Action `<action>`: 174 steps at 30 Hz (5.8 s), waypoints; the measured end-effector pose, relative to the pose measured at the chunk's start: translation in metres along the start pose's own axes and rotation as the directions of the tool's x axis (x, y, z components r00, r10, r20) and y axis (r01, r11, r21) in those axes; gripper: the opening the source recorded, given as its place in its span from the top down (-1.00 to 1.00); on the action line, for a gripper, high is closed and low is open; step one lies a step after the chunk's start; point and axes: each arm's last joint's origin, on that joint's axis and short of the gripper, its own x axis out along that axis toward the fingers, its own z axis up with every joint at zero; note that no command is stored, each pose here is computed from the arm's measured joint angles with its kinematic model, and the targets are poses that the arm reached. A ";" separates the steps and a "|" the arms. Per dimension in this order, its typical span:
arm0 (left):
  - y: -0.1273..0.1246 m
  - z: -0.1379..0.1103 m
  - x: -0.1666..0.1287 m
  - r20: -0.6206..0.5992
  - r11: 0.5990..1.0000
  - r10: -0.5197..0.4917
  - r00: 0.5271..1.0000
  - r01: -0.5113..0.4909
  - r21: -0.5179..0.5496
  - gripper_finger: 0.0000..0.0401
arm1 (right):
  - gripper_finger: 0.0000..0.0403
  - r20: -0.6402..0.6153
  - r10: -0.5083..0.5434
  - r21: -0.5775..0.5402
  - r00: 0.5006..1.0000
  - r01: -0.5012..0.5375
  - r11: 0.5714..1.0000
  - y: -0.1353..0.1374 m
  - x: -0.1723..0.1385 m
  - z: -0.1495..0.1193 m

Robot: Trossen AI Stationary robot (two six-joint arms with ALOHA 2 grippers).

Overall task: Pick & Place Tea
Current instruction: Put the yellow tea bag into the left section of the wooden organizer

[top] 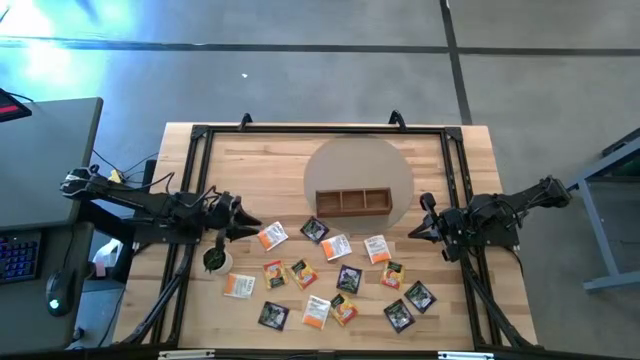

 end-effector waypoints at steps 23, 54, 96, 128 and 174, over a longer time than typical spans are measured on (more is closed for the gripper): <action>0.006 0.003 -0.001 0.112 0.983 0.185 0.976 -0.183 -0.033 0.22 | 0.94 0.131 -0.331 -0.078 0.934 0.343 0.936 -0.009 -0.002 0.013; -0.002 0.018 -0.002 0.282 0.987 0.153 0.947 -0.162 0.011 0.22 | 0.94 0.312 -0.484 -0.146 0.817 0.545 0.826 -0.013 -0.006 0.034; -0.009 0.024 -0.004 0.306 0.982 0.011 0.952 -0.067 0.176 0.22 | 0.32 -0.871 0.128 0.384 0.475 0.493 0.781 0.011 0.110 -0.012; -0.034 0.049 0.114 -0.001 0.951 0.203 0.979 -0.197 0.237 0.22 | 0.34 -0.926 -0.041 0.158 0.375 0.484 0.861 0.033 0.123 -0.051; -0.034 0.054 0.122 0.060 0.876 0.334 0.941 -0.333 0.348 0.22 | 0.98 -0.262 -0.813 -0.774 0.520 0.389 0.499 -0.078 0.182 -0.012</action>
